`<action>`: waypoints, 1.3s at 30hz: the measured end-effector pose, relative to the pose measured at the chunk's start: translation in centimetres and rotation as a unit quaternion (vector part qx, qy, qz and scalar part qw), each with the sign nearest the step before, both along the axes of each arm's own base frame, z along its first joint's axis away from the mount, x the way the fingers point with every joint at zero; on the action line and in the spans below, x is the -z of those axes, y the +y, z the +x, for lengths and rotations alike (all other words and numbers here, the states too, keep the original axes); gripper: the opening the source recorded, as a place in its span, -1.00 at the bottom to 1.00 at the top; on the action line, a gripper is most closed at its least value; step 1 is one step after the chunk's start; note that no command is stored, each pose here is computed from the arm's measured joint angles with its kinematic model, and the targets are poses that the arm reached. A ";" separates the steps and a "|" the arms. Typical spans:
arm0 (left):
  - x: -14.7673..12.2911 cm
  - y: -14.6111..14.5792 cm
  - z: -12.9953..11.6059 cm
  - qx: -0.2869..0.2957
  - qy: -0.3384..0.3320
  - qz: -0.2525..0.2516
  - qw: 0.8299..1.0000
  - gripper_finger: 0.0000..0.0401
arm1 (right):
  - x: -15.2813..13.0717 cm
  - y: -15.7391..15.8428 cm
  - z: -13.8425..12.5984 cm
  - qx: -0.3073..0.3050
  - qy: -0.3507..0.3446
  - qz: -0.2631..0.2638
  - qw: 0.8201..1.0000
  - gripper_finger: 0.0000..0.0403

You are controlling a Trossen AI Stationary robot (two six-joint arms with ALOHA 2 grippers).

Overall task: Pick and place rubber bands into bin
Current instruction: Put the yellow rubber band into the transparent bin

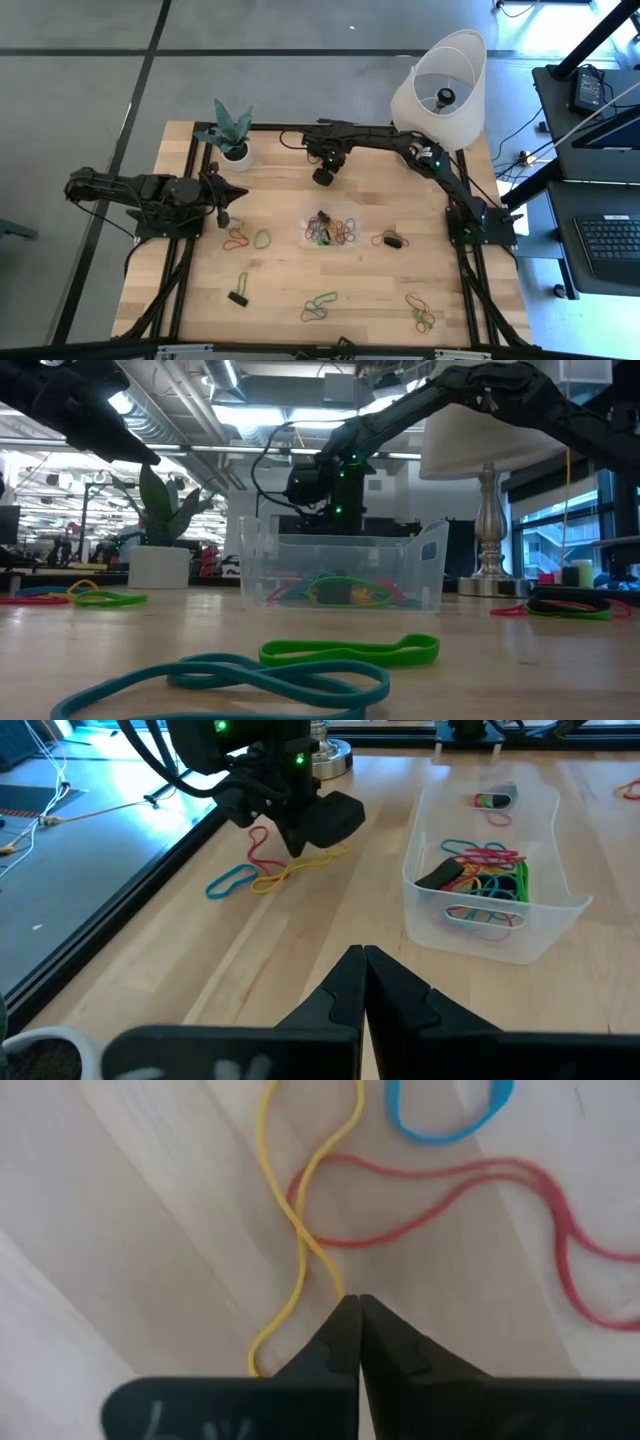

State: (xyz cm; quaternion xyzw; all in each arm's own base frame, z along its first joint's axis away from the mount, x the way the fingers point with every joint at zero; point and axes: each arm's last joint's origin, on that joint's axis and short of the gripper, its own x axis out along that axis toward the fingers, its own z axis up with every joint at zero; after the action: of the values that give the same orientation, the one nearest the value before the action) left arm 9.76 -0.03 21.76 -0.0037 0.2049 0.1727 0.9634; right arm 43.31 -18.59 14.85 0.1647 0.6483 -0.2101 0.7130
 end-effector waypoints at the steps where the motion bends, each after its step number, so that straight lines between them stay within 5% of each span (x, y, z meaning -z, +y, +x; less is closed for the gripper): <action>1: 0.0 0.0 0.0 0.000 0.000 0.000 1.000 -0.98 | 0.0 0.0 -0.1 0.000 0.003 0.002 1.000 -0.97; 6: 0.0 0.0 0.0 0.000 0.000 0.000 1.000 -0.98 | 0.0 0.3 -0.1 0.008 0.007 0.004 1.000 -0.95; 24: 0.2 0.0 -0.1 -0.007 0.004 -0.021 1.000 -0.98 | 2.2 1.2 -0.8 0.094 0.013 0.012 0.995 -0.33; 28: 0.2 0.0 -0.1 -0.007 0.004 -0.022 1.000 -0.98 | 2.4 1.9 -0.5 0.085 0.010 0.012 0.996 -0.47; 33: 0.2 0.0 -0.1 -0.007 0.004 -0.022 1.000 -0.98 | 2.2 2.6 0.0 0.076 0.009 0.011 0.997 -0.93; 39: 0.2 0.0 -0.1 -0.007 0.003 -0.022 1.000 -0.98 | 0.5 3.0 0.7 0.083 0.020 -0.001 0.996 -0.98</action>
State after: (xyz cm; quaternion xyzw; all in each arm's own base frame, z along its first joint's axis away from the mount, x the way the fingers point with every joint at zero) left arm 9.67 -0.03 21.56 -0.0257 0.2118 0.1751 0.9612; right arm 44.00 -15.55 14.32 0.2130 0.6463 -0.2725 0.6802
